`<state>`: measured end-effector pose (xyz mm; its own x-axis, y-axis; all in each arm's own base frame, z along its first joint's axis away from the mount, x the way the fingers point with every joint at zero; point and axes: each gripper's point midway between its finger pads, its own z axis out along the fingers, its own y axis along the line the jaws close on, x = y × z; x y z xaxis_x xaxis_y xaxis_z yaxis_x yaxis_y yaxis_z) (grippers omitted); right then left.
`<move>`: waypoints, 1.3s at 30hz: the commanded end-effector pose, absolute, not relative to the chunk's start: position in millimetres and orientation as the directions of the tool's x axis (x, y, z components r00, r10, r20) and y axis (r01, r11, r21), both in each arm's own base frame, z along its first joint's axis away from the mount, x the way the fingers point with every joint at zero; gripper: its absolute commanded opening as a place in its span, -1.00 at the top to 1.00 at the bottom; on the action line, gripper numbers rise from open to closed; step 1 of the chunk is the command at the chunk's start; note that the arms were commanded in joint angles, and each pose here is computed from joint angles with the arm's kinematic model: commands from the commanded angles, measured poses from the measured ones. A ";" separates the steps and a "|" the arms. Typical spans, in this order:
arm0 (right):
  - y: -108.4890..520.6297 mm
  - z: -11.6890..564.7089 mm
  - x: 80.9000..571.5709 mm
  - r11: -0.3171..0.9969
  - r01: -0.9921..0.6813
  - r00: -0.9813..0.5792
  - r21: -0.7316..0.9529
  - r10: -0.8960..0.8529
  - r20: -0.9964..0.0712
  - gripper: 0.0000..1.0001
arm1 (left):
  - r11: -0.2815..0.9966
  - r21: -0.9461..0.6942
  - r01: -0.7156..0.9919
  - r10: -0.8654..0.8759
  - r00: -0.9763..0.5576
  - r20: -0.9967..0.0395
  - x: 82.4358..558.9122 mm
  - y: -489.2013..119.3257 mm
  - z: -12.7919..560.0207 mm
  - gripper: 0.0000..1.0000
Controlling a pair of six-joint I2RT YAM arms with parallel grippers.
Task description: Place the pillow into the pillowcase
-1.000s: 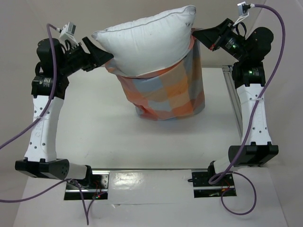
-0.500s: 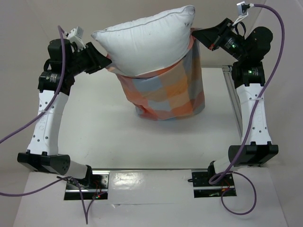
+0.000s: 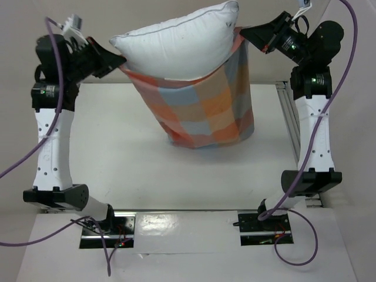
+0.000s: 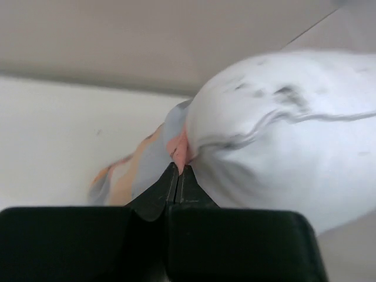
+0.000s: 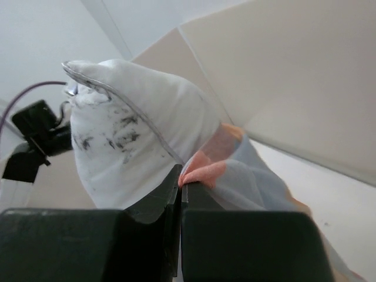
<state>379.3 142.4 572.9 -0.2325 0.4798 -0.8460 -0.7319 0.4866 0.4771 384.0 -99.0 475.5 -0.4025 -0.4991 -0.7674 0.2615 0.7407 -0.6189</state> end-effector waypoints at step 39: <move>90.1 771.0 227.6 0.504 -0.864 0.345 0.017 0.616 -0.708 1.00 | 0.342 -0.399 0.851 -0.652 -0.091 -0.753 255.8 -84.4 726.5 1.00</move>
